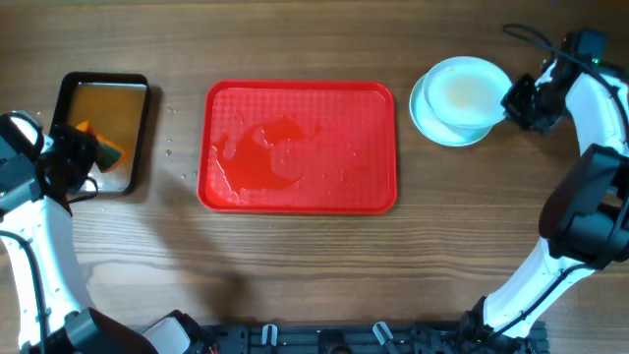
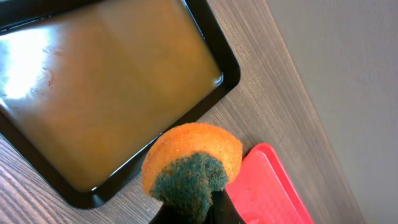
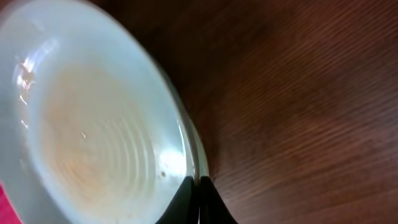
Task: Clean dirty plates on tray and stack at the side
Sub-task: 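Lift the plate with the right gripper and stack it on the pile, then release the plate and swing the right gripper back over the tray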
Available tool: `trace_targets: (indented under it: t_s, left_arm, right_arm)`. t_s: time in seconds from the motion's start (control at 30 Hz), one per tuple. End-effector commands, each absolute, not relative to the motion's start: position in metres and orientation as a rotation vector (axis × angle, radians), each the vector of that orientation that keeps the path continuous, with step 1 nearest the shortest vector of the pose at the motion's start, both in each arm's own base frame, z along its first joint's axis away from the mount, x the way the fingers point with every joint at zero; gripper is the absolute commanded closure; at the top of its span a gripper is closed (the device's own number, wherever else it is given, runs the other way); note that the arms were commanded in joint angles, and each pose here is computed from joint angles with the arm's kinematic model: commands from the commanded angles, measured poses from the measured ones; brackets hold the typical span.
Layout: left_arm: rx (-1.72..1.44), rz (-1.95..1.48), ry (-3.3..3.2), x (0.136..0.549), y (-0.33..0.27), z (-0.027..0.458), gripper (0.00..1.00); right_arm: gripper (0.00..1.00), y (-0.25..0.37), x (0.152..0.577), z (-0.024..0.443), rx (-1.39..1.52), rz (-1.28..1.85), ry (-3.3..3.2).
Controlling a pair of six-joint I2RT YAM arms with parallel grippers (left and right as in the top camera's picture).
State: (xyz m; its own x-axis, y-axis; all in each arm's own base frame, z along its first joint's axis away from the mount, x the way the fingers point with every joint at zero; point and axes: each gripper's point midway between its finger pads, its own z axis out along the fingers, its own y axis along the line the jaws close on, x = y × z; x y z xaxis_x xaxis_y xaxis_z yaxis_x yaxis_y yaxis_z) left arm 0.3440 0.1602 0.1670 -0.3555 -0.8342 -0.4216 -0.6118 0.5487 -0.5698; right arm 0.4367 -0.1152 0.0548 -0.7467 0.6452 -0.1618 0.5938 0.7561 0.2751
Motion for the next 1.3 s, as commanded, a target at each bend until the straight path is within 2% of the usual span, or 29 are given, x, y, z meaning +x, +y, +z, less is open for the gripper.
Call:
trace_targets:
  t_s: [0.0, 0.2, 0.23, 0.27, 0.33, 0.53, 0.67, 0.73, 0.8, 0.93, 1.1, 1.17, 1.27]
  left_arm:
    - [-1.16, -0.43, 2.105, 0.344, 0.159, 0.161, 0.96]
    - [-1.16, -0.43, 2.105, 0.344, 0.159, 0.161, 0.96]
    - [-1.16, -0.43, 2.105, 0.344, 0.159, 0.161, 0.96]
    - [-1.16, -0.43, 2.105, 0.344, 0.159, 0.161, 0.96]
    - [-1.16, -0.43, 2.105, 0.344, 0.159, 0.161, 0.96]
    - [-1.163, -0.42, 2.104, 0.344, 0.16, 0.161, 0.96]
    - [-1.151, -0.417, 2.091, 0.346, 0.162, 0.163, 0.96]
    - [-1.123, -0.409, 2.063, 0.354, 0.167, 0.167, 0.96]
    - [-1.112, -0.369, 2.033, 0.362, 0.178, 0.167, 0.96]
    - [-1.195, -0.173, 2.007, 0.375, 0.22, 0.13, 0.96]
    - [-1.206, -0.171, 2.017, 0.396, 0.235, 0.083, 0.93]
    - [-1.205, -0.171, 2.016, 0.401, 0.239, 0.072, 0.87]
    - [-1.216, -0.173, 2.031, 0.401, 0.239, 0.061, 0.86]
  right_arm:
    - [0.96, -0.099, 0.439, 0.056, 0.936, 0.353, 2.696]
    - [0.95, -0.066, 0.431, 0.053, 0.879, 0.378, 2.783]
    - [0.83, -0.058, 0.427, 0.052, 0.868, 0.379, 2.813]
    - [0.62, -0.054, 0.425, 0.051, 0.864, 0.381, 2.825]
    - [0.75, -0.049, 0.42, 0.051, 0.861, 0.381, 2.849]
    - [0.69, -0.05, 0.418, 0.059, 0.863, 0.372, 2.841]
    - [0.67, -0.028, 0.423, 0.094, 0.753, 0.527, 2.781]
    - [0.63, 0.019, 0.426, 0.119, 0.54, 0.792, 2.75]
    - [0.58, 0.062, 0.422, 0.127, 0.395, 0.913, 2.763]
    - [0.56, 0.145, 0.402, 0.119, 0.095, 0.825, 2.865]
    - [0.56, 0.246, 0.371, 0.123, -0.208, 0.854, 2.851]
    - [0.48, 0.279, 0.361, 0.122, -0.288, 0.798, 2.823]
    - [0.45, 0.302, 0.349, 0.117, -0.349, 0.642, 2.797]
